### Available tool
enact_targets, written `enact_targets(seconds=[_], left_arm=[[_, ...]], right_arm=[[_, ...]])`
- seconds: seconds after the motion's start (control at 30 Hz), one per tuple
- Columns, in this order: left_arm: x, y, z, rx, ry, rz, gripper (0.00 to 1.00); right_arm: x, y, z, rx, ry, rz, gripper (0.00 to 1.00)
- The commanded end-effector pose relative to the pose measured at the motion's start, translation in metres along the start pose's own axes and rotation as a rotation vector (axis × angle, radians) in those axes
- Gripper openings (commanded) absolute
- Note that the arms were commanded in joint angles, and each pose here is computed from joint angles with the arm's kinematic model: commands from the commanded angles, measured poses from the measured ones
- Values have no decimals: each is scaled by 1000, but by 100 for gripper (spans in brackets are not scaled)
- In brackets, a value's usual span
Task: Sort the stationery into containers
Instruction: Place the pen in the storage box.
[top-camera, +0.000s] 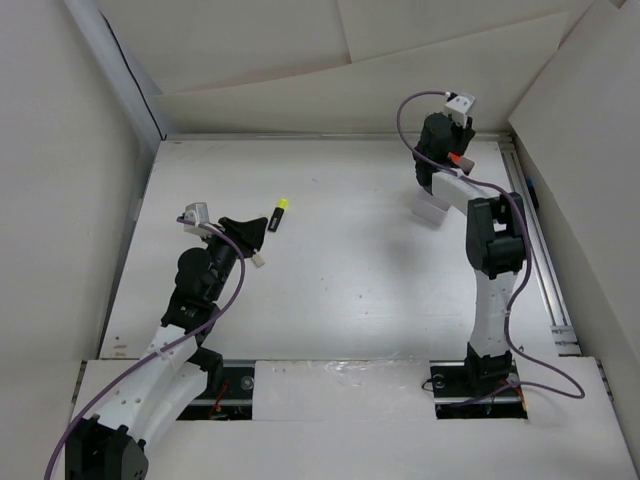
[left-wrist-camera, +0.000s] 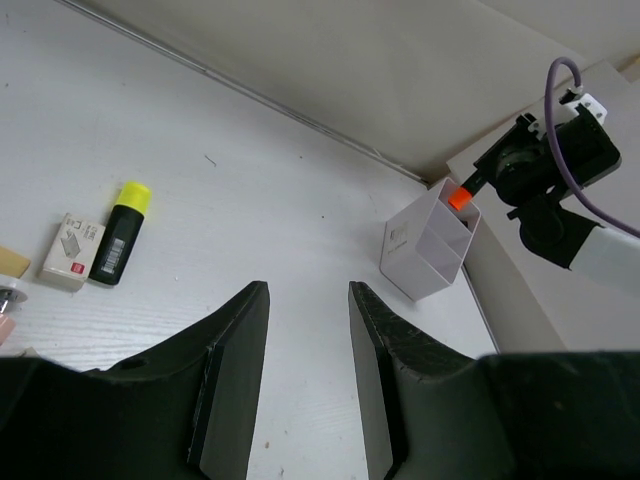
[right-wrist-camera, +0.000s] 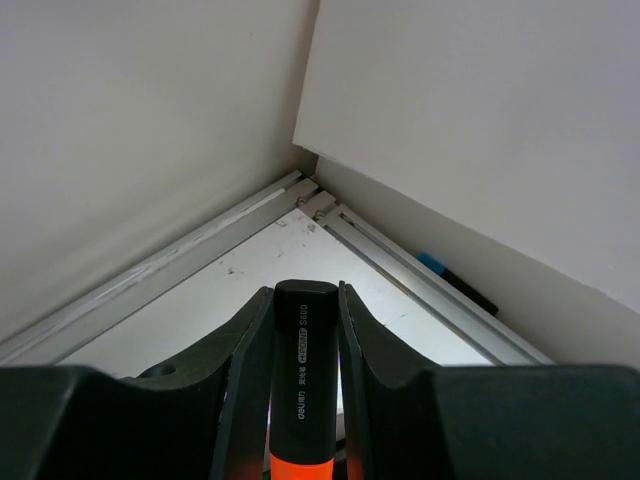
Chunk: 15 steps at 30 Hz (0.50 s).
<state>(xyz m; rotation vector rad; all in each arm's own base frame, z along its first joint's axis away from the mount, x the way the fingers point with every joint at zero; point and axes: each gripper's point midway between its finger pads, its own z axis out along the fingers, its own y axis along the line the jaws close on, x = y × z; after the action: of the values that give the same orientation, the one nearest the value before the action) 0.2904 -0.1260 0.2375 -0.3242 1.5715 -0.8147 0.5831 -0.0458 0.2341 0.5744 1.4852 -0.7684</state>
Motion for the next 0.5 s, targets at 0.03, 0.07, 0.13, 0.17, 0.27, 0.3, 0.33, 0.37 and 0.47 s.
enact_targets(seconds=[0.03, 0.07, 0.13, 0.17, 0.27, 0.3, 0.33, 0.37, 0.47], left_arm=[[-23, -22, 1, 71, -61, 5, 34], [-23, -22, 1, 71, -61, 5, 34], [-24, -21, 1, 63, -68, 5, 34], [-25, -20, 2, 56, -74, 4, 34], [-20, -18, 3, 51, -54, 5, 34], [-20, -18, 3, 51, -54, 5, 34], [-20, -18, 3, 51, -54, 5, 34], [-21, -16, 3, 44, -60, 5, 34], [-20, -18, 3, 51, -55, 5, 34]], right_arm=[[-24, -4, -3, 36, -67, 66, 0], [-21, -3, -3, 36, -67, 66, 0], [-18, -5, -3, 39, -74, 47, 0], [-15, -4, -3, 39, -74, 38, 0], [-7, -7, -9, 56, -75, 30, 1], [-4, -8, -9, 56, -74, 29, 1], [0, -8, -10, 55, -70, 21, 2], [4, -10, -11, 64, -66, 18, 3], [10, -7, -15, 64, -60, 13, 6]])
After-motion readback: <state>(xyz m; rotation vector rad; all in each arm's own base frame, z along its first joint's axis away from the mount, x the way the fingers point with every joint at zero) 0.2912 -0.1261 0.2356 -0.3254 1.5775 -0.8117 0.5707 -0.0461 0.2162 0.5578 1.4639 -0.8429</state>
